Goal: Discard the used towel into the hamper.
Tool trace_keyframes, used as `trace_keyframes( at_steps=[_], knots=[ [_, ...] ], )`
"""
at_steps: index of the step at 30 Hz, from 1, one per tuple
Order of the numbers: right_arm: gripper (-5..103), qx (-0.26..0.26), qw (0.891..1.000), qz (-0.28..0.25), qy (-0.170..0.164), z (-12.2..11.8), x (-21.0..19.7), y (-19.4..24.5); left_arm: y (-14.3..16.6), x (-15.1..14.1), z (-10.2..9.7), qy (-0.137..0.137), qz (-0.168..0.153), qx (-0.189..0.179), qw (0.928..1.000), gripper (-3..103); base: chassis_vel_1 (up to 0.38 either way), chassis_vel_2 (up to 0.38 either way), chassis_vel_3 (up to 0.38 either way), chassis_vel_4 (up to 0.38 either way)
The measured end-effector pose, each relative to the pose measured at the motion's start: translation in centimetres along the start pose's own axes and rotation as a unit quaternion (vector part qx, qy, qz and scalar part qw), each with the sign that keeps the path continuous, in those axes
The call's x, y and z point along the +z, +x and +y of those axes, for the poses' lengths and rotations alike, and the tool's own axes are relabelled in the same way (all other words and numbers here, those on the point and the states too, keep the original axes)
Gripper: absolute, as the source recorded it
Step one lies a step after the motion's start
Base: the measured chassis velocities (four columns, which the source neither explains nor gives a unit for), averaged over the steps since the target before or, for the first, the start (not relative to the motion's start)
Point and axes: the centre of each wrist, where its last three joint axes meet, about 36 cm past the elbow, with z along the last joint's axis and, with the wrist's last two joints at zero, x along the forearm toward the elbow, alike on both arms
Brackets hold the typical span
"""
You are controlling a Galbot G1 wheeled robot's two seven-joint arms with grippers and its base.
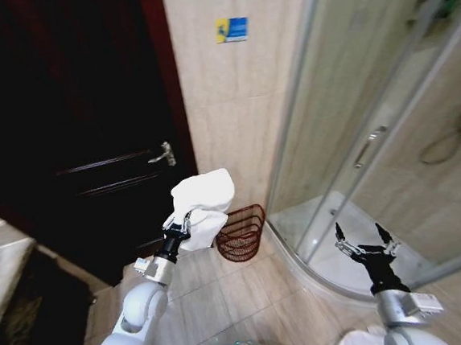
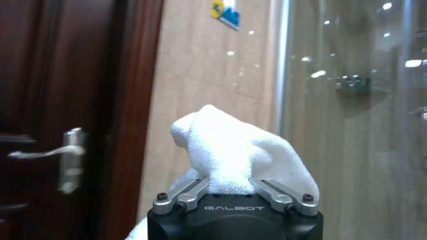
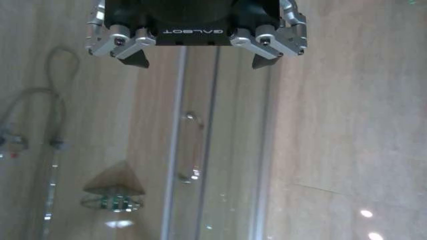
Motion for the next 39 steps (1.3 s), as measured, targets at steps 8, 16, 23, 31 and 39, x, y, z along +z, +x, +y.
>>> trace_keyframes(
  at_steps=[8,16,23,31,39],
  knots=[
    [100,0.002,1.0,-0.004,-0.004,-0.1,-0.2,0.0,0.0,-0.2,0.2,0.001,-0.013,0.011,0.9999,7,-0.029,-0.019,-0.013,-0.025],
    [100,0.001,1.0,-0.007,-0.004,-0.1,-0.3,-0.1,0.3,-0.2,0.5,-0.003,-0.014,0.017,0.9998,7,-0.019,0.012,0.014,-0.012],
    [100,-0.001,1.0,-0.009,-0.008,0.0,-0.6,0.0,0.8,-0.1,0.7,-0.009,-0.012,0.019,0.9997,7,-0.095,0.085,0.083,-0.083],
    [100,-0.007,1.0,-0.011,-0.003,0.1,-0.8,0.2,0.8,-0.4,1.1,-0.013,-0.018,0.017,0.9996,7,-0.038,0.046,0.047,-0.055],
    [100,-0.013,1.0,-0.012,0.0,0.1,-0.9,0.1,1.0,-0.4,1.1,-0.014,-0.019,0.018,0.9996,7,0.0,0.0,0.0,0.0]
  ],
)
